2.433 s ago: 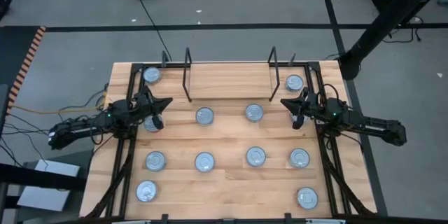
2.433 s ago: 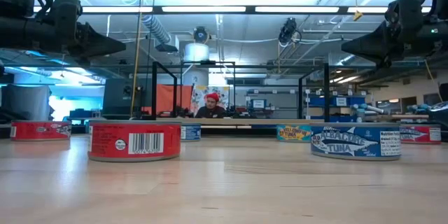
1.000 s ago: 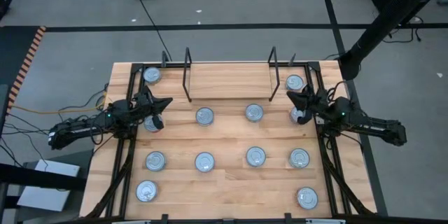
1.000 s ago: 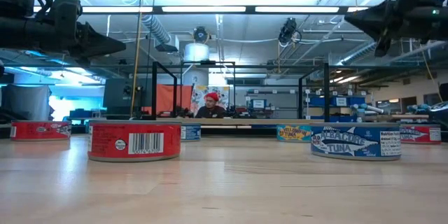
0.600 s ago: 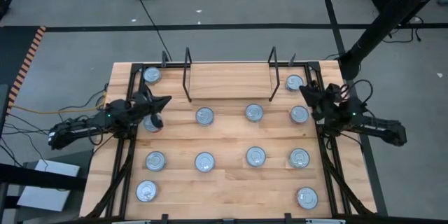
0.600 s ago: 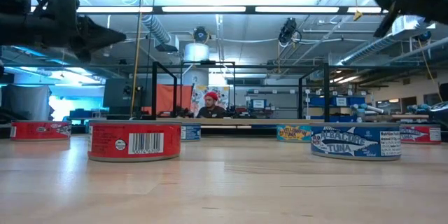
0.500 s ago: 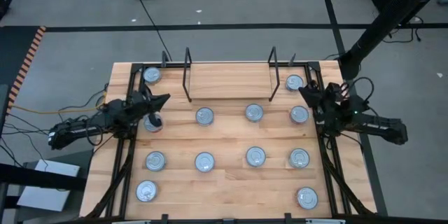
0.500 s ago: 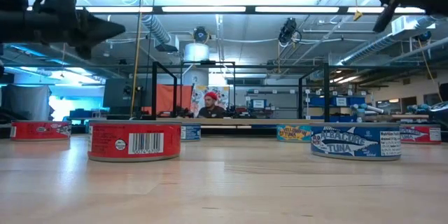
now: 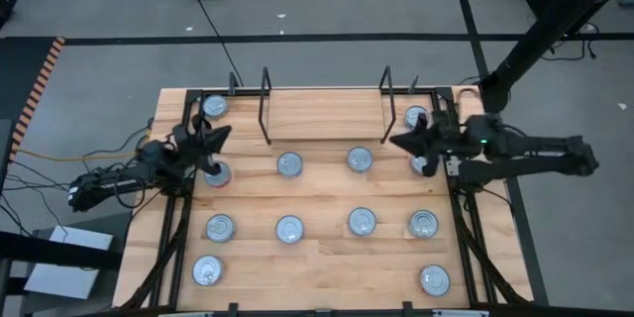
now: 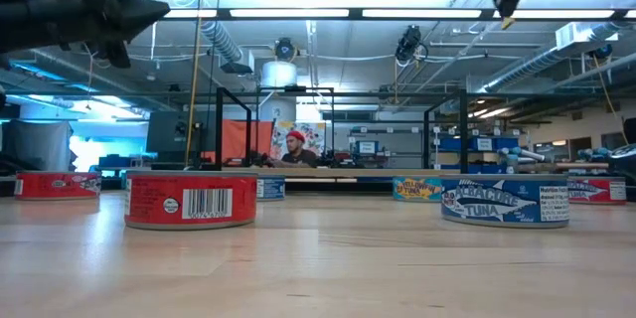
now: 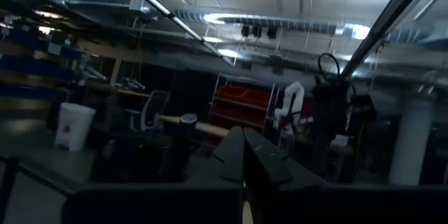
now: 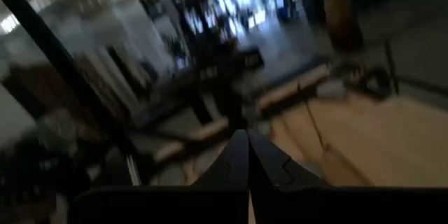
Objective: Stack canned seafood by type on shelf
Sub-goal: Put the blue tuna can on the shelf
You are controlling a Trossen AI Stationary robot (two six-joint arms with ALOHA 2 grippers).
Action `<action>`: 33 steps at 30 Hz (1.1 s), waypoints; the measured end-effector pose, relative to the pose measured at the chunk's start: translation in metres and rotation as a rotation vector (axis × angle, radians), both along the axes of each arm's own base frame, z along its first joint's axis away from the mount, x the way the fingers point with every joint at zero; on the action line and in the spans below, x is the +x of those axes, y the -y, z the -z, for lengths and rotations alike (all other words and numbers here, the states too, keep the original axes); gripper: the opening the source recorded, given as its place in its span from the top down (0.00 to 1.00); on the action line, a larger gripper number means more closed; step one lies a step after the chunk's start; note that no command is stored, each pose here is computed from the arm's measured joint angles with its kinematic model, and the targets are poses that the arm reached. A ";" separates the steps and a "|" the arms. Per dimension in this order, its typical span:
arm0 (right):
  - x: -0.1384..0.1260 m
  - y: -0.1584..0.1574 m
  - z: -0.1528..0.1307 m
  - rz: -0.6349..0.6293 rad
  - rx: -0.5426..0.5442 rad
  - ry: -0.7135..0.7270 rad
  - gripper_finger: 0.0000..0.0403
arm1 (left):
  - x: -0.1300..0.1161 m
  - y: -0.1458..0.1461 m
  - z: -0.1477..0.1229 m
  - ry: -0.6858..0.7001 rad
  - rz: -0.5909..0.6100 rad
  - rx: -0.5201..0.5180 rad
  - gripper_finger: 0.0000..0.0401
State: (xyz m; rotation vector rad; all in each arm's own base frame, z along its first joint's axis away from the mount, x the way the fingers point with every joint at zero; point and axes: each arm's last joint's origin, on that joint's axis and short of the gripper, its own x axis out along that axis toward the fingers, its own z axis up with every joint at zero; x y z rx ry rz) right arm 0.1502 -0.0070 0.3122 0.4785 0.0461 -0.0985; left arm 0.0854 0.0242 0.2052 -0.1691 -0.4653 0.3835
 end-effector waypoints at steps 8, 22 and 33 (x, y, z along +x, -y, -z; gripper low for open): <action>0.053 -0.016 0.000 -0.142 0.113 -0.184 0.98 | 0.003 -0.001 0.005 -0.017 0.037 -0.092 0.99; 0.092 -0.060 0.045 -0.184 0.301 -0.707 0.92 | 0.015 -0.001 0.017 -0.161 0.092 -0.125 0.99; 0.083 -0.102 0.092 -0.326 0.061 -1.074 0.98 | 0.026 -0.003 0.022 -0.303 0.114 -0.153 0.99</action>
